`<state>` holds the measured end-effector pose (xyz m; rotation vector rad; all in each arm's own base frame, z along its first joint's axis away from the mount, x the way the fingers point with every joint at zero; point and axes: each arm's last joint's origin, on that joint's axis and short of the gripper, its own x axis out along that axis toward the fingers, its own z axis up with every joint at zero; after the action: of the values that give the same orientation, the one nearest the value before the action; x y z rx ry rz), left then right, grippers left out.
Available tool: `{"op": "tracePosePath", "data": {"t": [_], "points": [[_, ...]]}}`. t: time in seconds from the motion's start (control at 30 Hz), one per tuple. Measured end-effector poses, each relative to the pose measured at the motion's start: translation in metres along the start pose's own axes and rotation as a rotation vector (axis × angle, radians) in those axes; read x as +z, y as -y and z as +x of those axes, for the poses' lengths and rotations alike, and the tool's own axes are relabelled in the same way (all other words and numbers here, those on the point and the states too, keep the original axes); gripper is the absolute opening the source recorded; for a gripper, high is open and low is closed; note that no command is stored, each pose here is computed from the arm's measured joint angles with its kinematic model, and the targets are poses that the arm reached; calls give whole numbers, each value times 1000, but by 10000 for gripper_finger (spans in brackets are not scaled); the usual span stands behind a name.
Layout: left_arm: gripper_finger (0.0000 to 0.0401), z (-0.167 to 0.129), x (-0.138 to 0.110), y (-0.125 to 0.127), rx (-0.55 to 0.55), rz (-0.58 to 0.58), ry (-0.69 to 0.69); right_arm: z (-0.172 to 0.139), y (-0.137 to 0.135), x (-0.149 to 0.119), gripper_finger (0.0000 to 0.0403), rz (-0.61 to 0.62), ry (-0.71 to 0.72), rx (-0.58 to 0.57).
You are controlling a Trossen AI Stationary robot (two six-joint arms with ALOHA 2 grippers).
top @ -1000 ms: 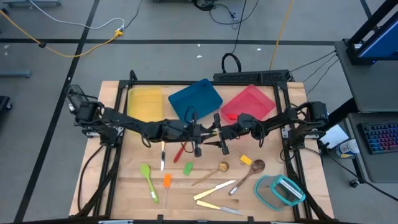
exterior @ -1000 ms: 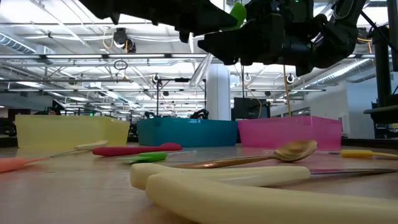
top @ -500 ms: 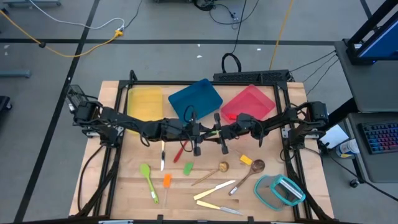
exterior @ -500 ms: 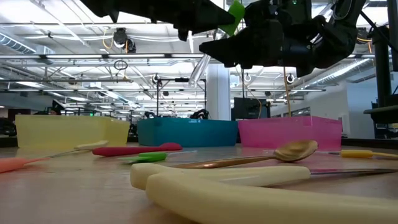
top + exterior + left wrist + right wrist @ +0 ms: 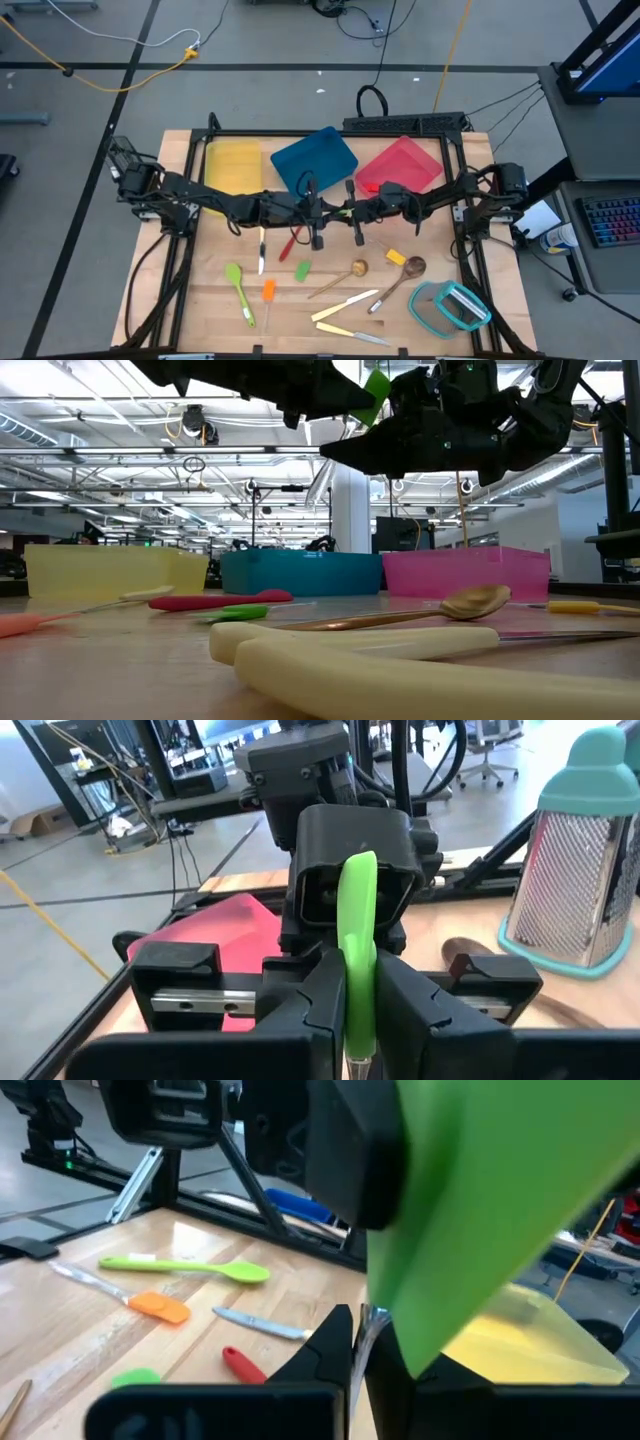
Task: Pick & Place Kitchen Items
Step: Put the green spatula into the red bin
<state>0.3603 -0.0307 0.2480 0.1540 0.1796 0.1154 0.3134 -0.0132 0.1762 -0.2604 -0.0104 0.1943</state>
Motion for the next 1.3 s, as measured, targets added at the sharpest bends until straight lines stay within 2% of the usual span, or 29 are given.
{"op": "tracePosePath", "data": {"t": [0.37,0.63,1.03,1.13,1.3], "points": [[26,-1,-10,0,25,-33,-105,0,0,0,4,-6,1,-5],[64,-3,-23,1,47,-39,-181,-1,0,1,4,-19,17,-4],[18,-3,-23,0,51,-51,-184,-1,3,1,4,-31,22,-9],[35,-3,-23,0,52,-54,-182,-1,4,1,4,-35,19,-13],[90,-3,-24,0,66,-53,-182,-3,10,-2,4,-33,-6,-30]]}}
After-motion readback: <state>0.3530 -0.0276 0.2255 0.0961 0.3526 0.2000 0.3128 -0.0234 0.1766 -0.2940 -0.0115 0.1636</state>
